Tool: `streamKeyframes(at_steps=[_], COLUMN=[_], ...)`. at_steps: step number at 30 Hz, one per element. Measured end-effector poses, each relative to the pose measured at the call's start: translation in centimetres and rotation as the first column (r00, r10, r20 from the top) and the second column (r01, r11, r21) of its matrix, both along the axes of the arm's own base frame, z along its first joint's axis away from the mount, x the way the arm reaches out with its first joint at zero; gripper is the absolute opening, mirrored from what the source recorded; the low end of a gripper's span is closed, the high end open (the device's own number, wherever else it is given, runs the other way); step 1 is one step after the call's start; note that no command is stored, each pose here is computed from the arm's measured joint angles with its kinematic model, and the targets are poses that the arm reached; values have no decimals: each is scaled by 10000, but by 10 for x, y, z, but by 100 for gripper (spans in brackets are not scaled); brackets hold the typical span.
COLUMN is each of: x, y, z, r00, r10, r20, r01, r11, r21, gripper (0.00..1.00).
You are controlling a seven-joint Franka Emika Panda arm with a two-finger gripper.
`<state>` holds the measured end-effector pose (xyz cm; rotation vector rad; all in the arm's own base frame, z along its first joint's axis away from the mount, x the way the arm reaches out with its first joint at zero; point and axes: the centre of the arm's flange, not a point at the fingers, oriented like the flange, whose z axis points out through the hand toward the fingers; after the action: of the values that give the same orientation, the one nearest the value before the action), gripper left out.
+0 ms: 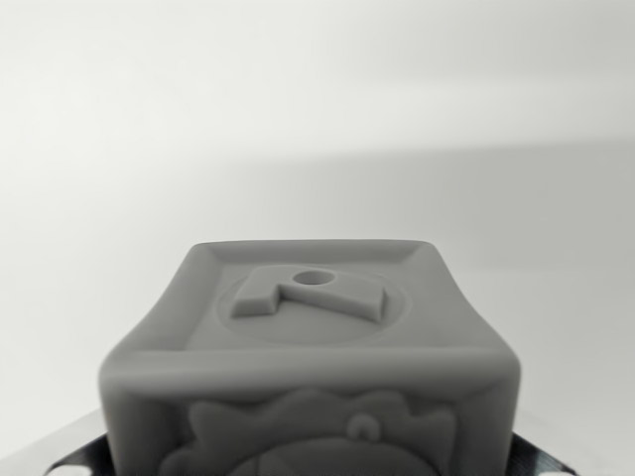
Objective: Destack cube
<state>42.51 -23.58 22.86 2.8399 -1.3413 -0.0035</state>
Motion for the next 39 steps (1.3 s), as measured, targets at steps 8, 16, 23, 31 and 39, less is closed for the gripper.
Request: streamKeyframes(at_steps=[8, 16, 23, 31, 39], x=[0, 0, 0, 0, 0], y=[1, 1, 1, 1, 1], z=[-29, -49, -67, -84, -98], r00=[10000, 10000, 10000, 10000, 10000], r10=[21, 17, 17, 24, 25], r20=[-69, -49, -52, -43, -46], r01=[-21, -17, -17, -24, -25], r11=[10000, 10000, 10000, 10000, 10000], r21=[4, 3, 7, 5, 3], gripper=[0, 0, 0, 0, 0])
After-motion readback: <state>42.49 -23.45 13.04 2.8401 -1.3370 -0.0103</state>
